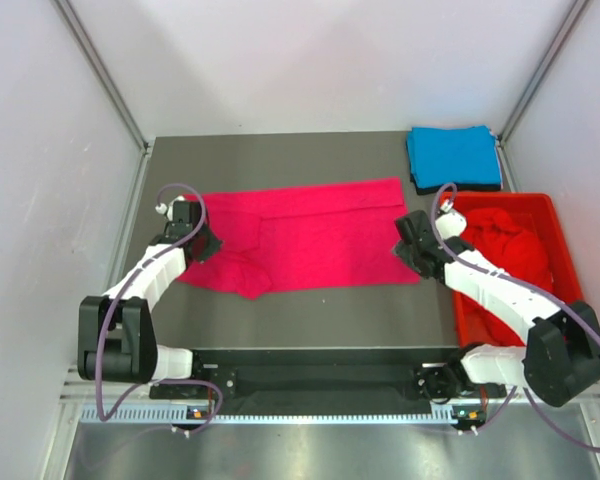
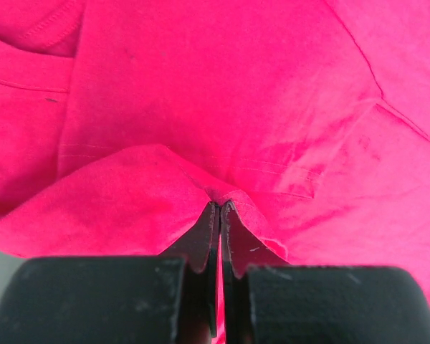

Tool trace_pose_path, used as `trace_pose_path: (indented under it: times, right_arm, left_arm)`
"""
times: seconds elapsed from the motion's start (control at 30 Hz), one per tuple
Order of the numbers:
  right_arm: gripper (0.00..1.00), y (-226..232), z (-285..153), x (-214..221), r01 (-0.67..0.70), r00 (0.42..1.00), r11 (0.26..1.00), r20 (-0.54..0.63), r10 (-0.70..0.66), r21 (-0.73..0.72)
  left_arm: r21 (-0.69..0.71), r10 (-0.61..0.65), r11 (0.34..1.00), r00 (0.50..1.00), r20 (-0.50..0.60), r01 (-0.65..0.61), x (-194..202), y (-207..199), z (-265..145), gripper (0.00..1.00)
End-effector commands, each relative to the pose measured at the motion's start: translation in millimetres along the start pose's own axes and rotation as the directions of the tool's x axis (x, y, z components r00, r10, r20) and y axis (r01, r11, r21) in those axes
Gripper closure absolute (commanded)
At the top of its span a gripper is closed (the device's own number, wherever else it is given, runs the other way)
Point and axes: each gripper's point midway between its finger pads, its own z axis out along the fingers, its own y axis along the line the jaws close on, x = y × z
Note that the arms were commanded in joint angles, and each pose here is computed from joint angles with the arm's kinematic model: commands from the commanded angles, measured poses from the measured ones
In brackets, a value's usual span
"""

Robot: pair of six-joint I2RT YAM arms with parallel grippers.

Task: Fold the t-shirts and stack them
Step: Fold the tshirt

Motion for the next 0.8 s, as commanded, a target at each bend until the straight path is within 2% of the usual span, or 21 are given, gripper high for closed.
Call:
trace_pose_path:
  times: [0.0,0.27,0.77]
  right_arm:
    - [0.43,-38,2,0,-0.035,0.999,0.99,0.015,0.033,0.135]
    - [0.43,-66,13,10,-0.076,0.997,0.972,0.013,0.075,0.224]
    - [0.51,-66,40,32,-0.102,0.994,0.964,-0.015,0.109,0.246]
  left_arm:
    - [-0.009,0.027,1.0,0.996,0.08,-0.026,-22,-4,-8,1.0]
    - [0.005,0.042,0.999,0.99,0.133,-0.043,-45,-14,-18,1.0]
    - [0.006,0.046,0.999,0.983,0.177,-0.048,-57,-17,-30,1.0]
